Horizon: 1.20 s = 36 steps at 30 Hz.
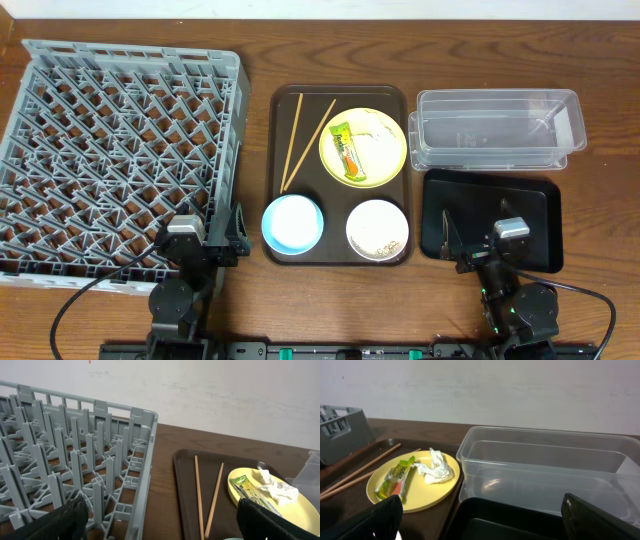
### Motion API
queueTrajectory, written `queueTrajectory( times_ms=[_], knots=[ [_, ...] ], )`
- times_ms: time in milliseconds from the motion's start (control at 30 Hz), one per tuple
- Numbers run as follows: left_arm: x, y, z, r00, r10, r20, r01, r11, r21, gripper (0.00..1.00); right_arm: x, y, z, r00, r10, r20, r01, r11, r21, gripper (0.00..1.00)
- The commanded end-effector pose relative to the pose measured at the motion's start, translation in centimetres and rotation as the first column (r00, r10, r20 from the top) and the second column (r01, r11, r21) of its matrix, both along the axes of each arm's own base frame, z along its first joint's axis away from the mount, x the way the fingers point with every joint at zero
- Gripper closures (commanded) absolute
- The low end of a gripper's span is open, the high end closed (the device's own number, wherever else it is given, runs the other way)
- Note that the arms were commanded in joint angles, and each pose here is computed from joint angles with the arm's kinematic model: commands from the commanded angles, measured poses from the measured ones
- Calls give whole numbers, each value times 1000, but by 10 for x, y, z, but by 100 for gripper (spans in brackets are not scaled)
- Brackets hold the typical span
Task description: Sort waste into correct bins and load items into the dishwasher
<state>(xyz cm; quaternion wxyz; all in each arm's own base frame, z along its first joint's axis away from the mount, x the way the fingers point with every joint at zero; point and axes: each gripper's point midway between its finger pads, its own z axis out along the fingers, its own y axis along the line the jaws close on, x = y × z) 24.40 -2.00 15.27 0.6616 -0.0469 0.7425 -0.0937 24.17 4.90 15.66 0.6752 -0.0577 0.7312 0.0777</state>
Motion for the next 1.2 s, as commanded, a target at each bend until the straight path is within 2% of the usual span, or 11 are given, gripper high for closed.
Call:
queueTrajectory(
  times_ms=[0, 367, 500, 867, 1033, 1167],
  knots=[
    [0, 5, -16, 999, 28, -46, -28, 1000, 2, 5, 1, -3, -1, 1000, -14, -4, 14, 1000, 1, 1],
    [0, 5, -16, 999, 28, -46, -28, 1000, 3, 5, 1, -4, 0, 1000, -17, 1, 17, 1000, 2, 1],
    [0, 19, -15, 993, 106, -43, -105, 994, 14, 5, 1, -4, -1, 1000, -18, -3, 18, 1000, 1, 1],
    [0, 19, -14, 994, 106, -40, -105, 994, 13, 5, 0, -3, -1, 1000, -9, -4, 9, 1000, 3, 1],
    [0, 19, -14, 994, 107, -38, -106, 994, 13, 5, 1, -3, -1, 1000, -14, -16, 15, 998, 65, 1],
    [2, 19, 11, 992, 108, 61, -108, 994, -6, 5, 1, -2, 3, 1000, -14, -4, 14, 997, 75, 1]
  ],
)
